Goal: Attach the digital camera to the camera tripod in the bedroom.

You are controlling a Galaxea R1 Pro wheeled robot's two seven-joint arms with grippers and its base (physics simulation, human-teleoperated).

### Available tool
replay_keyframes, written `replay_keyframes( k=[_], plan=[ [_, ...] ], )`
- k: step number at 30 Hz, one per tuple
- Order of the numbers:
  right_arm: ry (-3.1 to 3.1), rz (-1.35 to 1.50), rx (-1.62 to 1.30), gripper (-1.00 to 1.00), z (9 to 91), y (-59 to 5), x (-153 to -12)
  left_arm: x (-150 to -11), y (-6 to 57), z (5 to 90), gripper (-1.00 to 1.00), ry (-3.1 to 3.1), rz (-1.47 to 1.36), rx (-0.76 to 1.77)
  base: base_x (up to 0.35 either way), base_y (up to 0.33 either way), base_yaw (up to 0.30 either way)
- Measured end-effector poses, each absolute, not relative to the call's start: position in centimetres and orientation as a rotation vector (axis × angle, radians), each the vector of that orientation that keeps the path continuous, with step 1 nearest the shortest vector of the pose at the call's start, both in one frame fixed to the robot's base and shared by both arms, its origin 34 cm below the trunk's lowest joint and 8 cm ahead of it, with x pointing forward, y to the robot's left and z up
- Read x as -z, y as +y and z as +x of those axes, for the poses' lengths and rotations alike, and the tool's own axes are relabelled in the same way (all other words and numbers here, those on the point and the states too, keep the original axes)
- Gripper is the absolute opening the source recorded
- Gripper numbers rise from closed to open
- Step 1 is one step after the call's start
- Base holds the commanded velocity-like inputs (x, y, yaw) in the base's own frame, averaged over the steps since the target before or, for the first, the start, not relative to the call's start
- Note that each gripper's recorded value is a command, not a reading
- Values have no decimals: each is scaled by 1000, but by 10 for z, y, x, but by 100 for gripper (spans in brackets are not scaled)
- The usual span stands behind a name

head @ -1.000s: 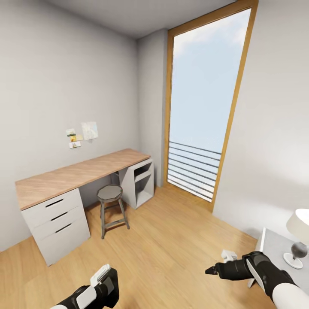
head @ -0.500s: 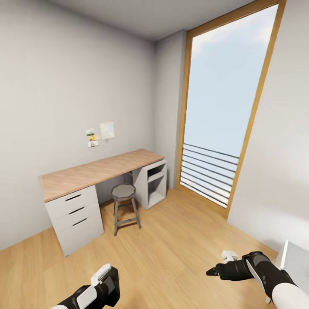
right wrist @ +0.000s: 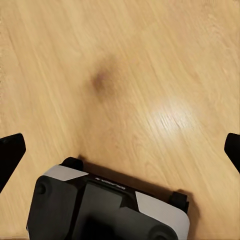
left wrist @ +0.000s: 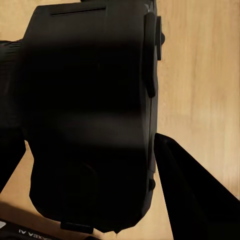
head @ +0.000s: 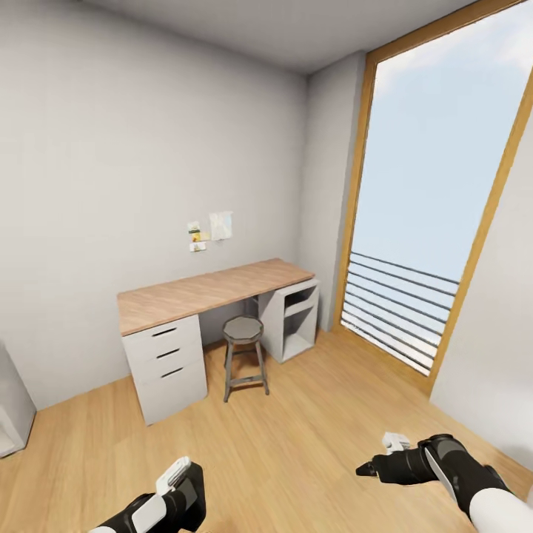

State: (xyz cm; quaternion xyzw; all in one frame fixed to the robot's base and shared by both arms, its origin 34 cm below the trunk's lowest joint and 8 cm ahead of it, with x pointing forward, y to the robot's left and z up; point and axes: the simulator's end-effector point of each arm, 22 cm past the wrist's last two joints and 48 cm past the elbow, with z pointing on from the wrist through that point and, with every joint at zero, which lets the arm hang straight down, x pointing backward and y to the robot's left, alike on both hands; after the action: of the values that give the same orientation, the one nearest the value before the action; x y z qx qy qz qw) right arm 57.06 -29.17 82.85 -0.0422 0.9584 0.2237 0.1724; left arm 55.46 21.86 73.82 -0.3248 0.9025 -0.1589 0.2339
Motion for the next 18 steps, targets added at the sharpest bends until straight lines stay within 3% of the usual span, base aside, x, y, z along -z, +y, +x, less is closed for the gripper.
replay_keyframes(
  k=[18],
  plan=[
    [2706, -121, -633, 100, 573, -292, -834, -743, 216, 557, -100, 2471, -887, 446, 0, 0, 297]
  ],
)
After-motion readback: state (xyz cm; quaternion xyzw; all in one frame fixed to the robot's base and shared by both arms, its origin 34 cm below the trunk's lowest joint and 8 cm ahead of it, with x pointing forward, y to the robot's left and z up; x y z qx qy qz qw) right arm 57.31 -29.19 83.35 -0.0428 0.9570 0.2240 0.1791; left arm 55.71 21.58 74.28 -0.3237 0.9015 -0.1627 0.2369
